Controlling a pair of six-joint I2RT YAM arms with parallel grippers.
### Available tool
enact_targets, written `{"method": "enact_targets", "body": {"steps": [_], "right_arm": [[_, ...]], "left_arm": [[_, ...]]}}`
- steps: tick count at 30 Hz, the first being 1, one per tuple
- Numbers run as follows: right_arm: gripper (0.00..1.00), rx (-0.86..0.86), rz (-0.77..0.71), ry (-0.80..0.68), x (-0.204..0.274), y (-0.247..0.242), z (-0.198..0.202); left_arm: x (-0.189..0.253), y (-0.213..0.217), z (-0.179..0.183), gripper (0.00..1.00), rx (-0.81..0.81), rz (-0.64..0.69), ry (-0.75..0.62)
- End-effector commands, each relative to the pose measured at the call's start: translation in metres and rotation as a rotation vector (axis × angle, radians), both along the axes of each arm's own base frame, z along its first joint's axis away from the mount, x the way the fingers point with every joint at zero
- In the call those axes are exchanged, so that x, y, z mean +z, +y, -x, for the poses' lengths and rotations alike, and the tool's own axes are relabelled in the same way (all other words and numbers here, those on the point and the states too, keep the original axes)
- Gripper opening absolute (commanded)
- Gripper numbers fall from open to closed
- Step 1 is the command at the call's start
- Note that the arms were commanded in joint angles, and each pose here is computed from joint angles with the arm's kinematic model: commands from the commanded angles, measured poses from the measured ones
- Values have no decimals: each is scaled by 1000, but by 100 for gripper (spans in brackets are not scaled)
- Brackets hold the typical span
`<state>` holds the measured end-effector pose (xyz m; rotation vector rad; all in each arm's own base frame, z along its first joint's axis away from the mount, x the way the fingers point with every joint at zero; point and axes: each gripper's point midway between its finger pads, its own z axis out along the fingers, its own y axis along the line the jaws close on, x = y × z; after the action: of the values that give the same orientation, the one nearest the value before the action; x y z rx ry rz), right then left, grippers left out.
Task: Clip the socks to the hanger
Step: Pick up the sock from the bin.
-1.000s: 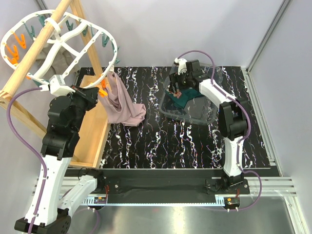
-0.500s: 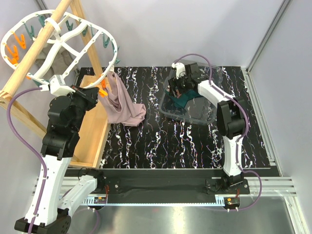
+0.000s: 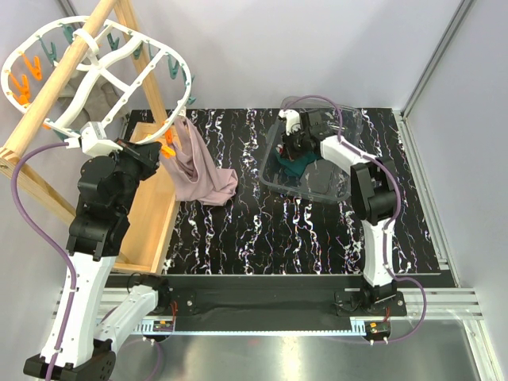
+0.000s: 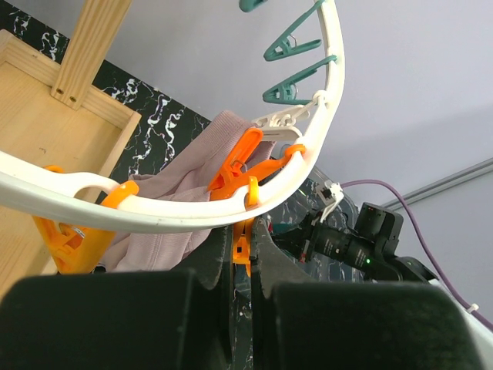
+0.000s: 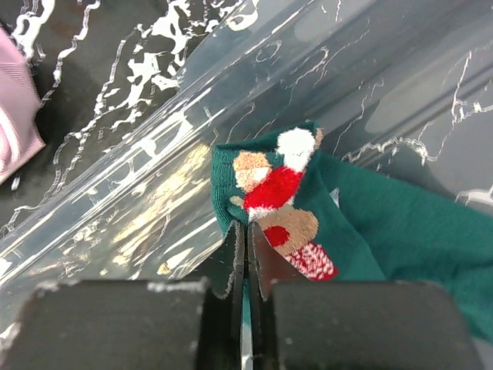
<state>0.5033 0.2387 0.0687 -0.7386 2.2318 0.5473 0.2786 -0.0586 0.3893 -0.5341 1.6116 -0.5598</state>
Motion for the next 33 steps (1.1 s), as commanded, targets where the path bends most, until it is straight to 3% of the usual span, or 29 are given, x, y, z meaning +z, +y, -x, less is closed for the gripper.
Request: {"method": "enact_targets", "body": {"steps": [1, 11, 23, 33], "right_arm": [[0, -4, -81, -187, 82, 6, -7], [0, 34, -159, -293, 159, 4, 26], [0, 688, -423, -161, 226, 99, 177], [0, 928, -496, -152, 254, 146, 245]], "left_arm": [[-7, -7, 4, 0, -42, 3, 21], [-7, -8, 5, 0, -45, 9, 19], [1, -14, 11, 0, -77, 47, -2], [-4, -20, 7, 0, -101, 67, 15]]}}
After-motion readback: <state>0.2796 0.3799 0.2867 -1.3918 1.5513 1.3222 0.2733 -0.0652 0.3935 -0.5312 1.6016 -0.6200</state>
